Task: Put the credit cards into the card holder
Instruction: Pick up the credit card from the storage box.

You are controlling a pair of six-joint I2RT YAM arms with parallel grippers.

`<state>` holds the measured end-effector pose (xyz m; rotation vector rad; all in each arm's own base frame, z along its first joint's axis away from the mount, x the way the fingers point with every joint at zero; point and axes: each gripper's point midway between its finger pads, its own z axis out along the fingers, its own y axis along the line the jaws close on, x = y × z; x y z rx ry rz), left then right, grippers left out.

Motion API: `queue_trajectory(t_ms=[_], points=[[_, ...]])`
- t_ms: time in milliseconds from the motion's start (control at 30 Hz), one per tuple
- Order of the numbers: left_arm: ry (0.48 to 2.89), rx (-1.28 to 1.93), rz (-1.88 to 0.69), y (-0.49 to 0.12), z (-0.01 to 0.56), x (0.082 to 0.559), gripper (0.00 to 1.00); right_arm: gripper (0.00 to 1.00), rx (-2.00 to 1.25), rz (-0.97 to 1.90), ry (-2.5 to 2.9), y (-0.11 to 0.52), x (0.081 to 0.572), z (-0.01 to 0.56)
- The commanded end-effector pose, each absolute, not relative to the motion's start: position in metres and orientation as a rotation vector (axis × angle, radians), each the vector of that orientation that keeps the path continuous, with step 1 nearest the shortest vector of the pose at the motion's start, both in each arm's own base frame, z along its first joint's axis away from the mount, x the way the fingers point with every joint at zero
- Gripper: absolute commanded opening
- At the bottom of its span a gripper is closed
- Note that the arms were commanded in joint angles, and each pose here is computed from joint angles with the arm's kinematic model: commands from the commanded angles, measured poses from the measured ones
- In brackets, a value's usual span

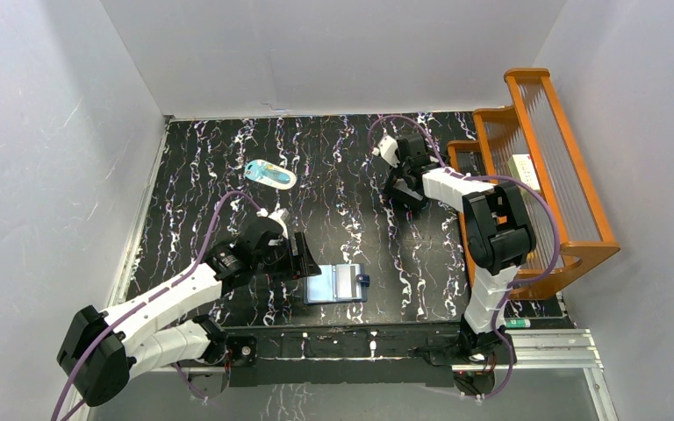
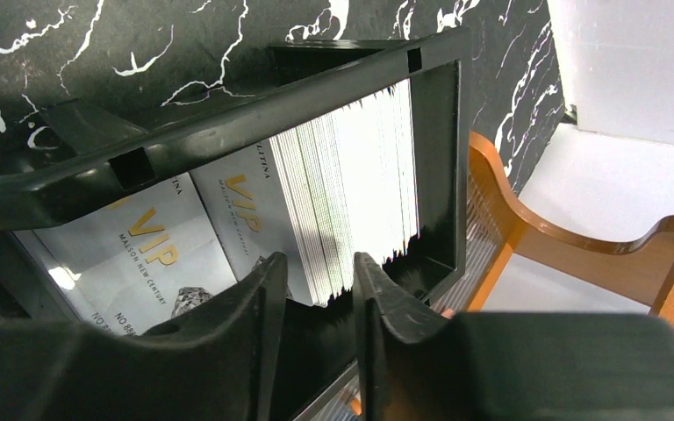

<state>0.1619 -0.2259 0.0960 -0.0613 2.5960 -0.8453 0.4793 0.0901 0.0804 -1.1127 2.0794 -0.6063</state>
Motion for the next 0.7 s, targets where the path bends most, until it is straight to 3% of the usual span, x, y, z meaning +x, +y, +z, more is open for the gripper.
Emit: queue_trajectory(t_ms=[0, 300, 667], points=[[2.600, -0.059, -0.865, -0.228, 0.096, 0.161, 0.68, 0.46, -1.064, -0.603, 2.004, 0.094, 0.494, 0.108], [2.606, -0.060, -0.862, -0.227, 0.092, 0.160, 0.68, 0.49, -1.101, -0.631, 2.015, 0.093, 0.497, 0.096], [2.612, -0.057, -0.856, -0.227, 0.090, 0.160, 0.68, 0.31, -1.076, -0.654, 1.997, 0.090, 0.502, 0.105]])
